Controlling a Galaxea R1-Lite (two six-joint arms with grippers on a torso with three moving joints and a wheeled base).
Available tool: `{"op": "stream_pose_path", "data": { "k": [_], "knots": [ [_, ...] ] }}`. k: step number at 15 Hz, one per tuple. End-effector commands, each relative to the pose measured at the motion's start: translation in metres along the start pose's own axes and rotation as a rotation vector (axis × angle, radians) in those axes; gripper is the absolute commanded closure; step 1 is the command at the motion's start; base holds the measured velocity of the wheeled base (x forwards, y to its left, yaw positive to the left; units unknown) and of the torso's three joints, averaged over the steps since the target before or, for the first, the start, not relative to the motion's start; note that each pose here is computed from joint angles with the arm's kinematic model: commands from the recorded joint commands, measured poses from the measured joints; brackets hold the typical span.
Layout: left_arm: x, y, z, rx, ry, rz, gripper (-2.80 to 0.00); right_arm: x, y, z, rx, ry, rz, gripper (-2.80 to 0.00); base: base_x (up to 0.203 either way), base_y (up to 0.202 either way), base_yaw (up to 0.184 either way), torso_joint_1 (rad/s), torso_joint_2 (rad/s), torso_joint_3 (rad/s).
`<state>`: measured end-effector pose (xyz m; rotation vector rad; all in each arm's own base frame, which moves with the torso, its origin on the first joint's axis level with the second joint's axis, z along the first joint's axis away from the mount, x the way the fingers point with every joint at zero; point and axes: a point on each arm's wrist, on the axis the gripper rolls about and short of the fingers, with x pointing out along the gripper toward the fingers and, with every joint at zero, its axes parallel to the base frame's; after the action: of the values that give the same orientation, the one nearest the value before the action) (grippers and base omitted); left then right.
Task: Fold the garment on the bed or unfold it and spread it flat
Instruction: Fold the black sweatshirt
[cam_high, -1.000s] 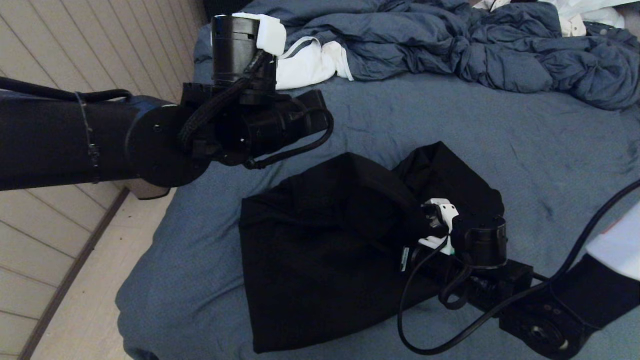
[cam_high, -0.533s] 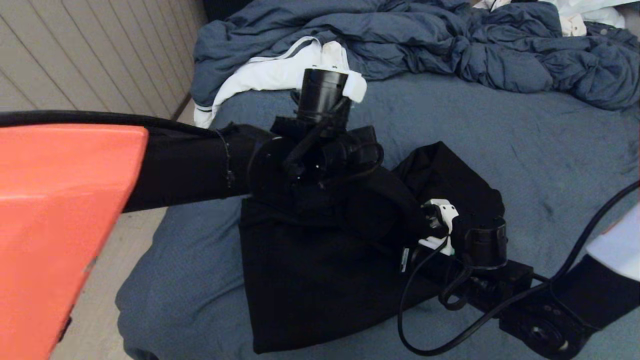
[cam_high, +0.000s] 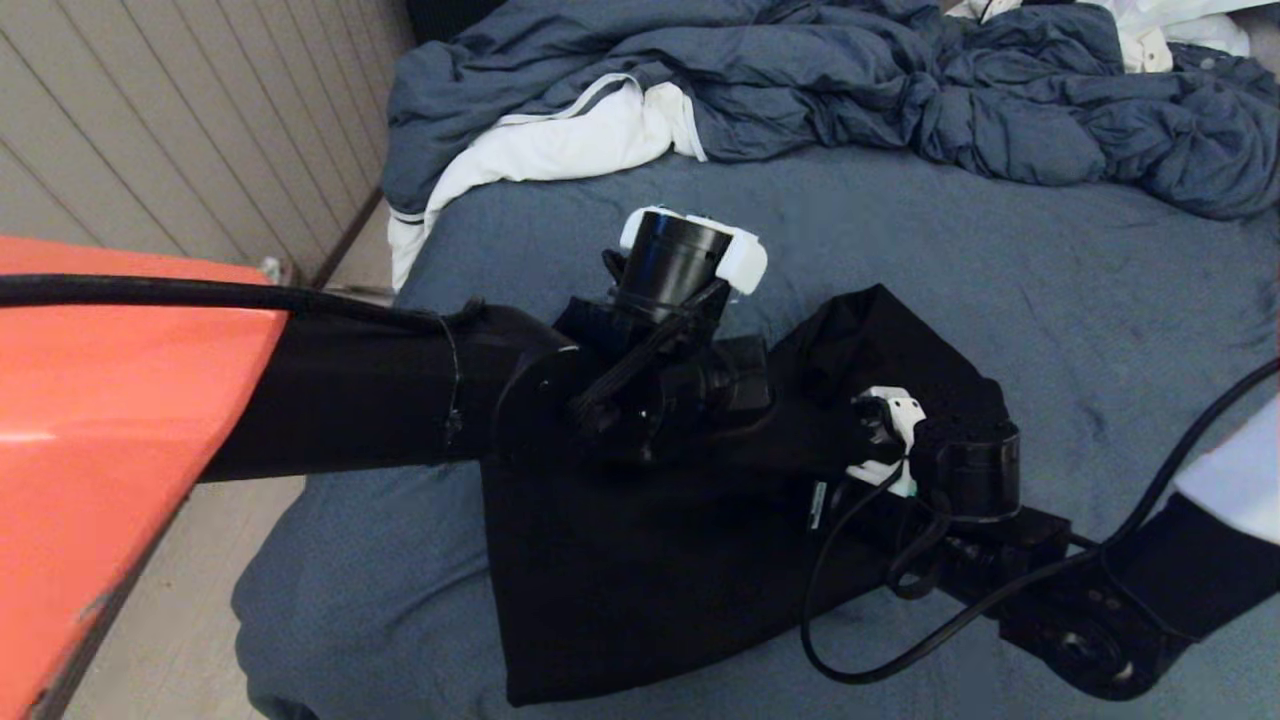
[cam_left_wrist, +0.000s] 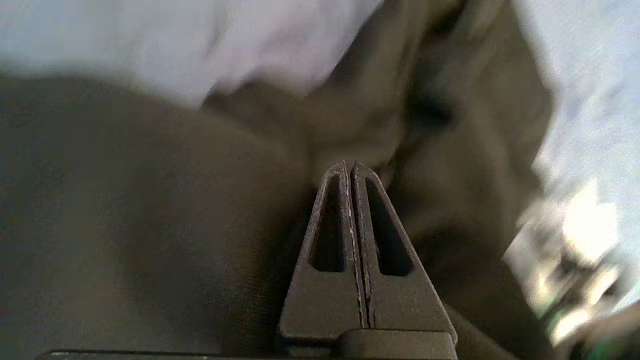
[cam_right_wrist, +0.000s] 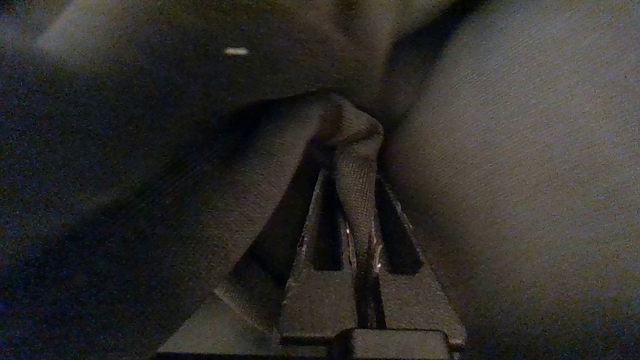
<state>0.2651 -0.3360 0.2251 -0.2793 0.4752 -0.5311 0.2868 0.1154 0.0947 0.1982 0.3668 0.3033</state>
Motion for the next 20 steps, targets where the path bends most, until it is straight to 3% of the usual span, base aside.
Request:
{"op": "stream_pose_path", "data": {
  "k": [1, 4, 8, 12, 20],
  "knots": [
    [-0.029, -0.001, -0.003, -0.003, 0.018, -0.015, 0.0, 0.0, -0.004, 0.008, 0.007, -0.032, -0.013, 0.0, 0.0, 0.0, 0.0, 0.0, 0.0, 0.0],
    [-0.058, -0.013, -0.024, -0.014, 0.044, -0.082, 0.0, 0.002, -0.005, 0.021, 0.011, -0.073, -0.014, 0.0, 0.0, 0.0, 0.0, 0.0, 0.0, 0.0],
    [-0.062, -0.029, -0.06, -0.063, 0.128, -0.123, 0.0, -0.003, 0.0, 0.037, 0.01, -0.086, -0.008, 0.0, 0.0, 0.0, 0.0, 0.0, 0.0, 0.0],
    [-0.051, -0.026, -0.078, -0.055, 0.168, -0.101, 0.0, -0.004, -0.002, 0.031, 0.01, -0.065, -0.016, 0.0, 0.0, 0.0, 0.0, 0.0, 0.0, 0.0],
    [-0.017, -0.021, -0.108, -0.045, 0.177, -0.076, 0.0, -0.023, -0.005, 0.02, -0.03, -0.025, -0.025, 0.0, 0.0, 0.0, 0.0, 0.0, 0.0, 0.0]
  ]
}}
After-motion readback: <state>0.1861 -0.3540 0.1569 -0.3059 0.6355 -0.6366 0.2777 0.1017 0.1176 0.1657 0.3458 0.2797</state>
